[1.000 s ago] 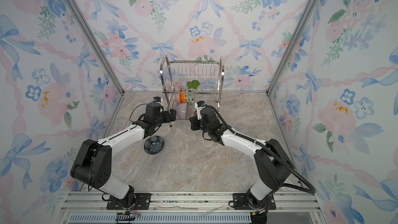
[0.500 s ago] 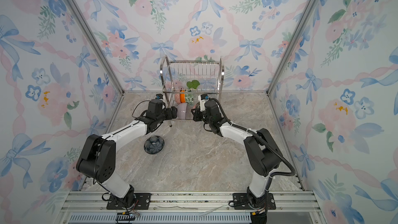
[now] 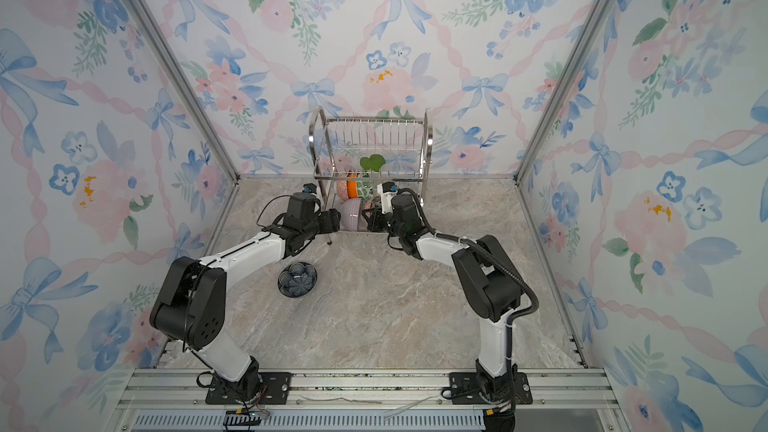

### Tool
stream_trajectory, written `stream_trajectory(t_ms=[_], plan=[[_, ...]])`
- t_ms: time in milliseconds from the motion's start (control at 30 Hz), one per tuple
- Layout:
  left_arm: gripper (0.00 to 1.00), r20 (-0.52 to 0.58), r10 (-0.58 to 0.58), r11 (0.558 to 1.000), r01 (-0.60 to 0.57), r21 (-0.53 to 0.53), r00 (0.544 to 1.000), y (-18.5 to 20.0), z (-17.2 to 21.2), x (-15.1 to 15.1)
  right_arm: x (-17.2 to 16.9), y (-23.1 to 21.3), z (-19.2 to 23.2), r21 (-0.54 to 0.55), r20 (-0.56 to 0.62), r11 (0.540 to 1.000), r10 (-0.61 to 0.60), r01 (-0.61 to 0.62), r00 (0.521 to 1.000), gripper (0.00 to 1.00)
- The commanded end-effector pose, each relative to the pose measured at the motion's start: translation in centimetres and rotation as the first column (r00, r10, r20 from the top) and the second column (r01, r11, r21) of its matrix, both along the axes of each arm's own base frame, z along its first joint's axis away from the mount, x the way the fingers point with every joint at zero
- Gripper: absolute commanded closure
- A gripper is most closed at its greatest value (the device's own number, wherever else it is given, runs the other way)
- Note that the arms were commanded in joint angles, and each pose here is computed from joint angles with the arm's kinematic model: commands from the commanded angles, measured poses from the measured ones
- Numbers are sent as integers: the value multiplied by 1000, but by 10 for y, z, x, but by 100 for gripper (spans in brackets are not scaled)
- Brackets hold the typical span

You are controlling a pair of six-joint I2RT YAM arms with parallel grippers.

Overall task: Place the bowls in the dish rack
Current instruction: 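Lower the pink bowl into the lower rack tier beside the lilac bowl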

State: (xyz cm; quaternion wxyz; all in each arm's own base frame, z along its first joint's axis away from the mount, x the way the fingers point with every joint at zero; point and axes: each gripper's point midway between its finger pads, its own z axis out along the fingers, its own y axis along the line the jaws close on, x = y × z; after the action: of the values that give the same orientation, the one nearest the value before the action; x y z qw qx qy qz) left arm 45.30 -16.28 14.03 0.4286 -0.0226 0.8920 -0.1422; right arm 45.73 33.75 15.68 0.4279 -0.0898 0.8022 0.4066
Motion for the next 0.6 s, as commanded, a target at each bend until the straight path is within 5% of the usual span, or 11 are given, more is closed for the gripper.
stream_trajectory(t_ms=[0,100,400,467,567], plan=[[26,-27,-18,1000,19,17,999,-1,-10,0,13,8,42,119,117,992,16,-30,993,100],[36,-28,-24,1000,25,17,999,-2,-11,1,15,8,39,140,112,990,16,-32,994,100],[43,-39,-28,999,29,27,999,-2,-14,1,17,14,36,229,98,971,53,-74,994,100],[54,-40,-32,999,34,28,999,-3,-15,1,16,15,34,246,94,966,56,-78,994,100],[56,-46,-34,999,35,31,998,-3,-17,1,16,16,34,262,92,961,62,-84,994,100]])
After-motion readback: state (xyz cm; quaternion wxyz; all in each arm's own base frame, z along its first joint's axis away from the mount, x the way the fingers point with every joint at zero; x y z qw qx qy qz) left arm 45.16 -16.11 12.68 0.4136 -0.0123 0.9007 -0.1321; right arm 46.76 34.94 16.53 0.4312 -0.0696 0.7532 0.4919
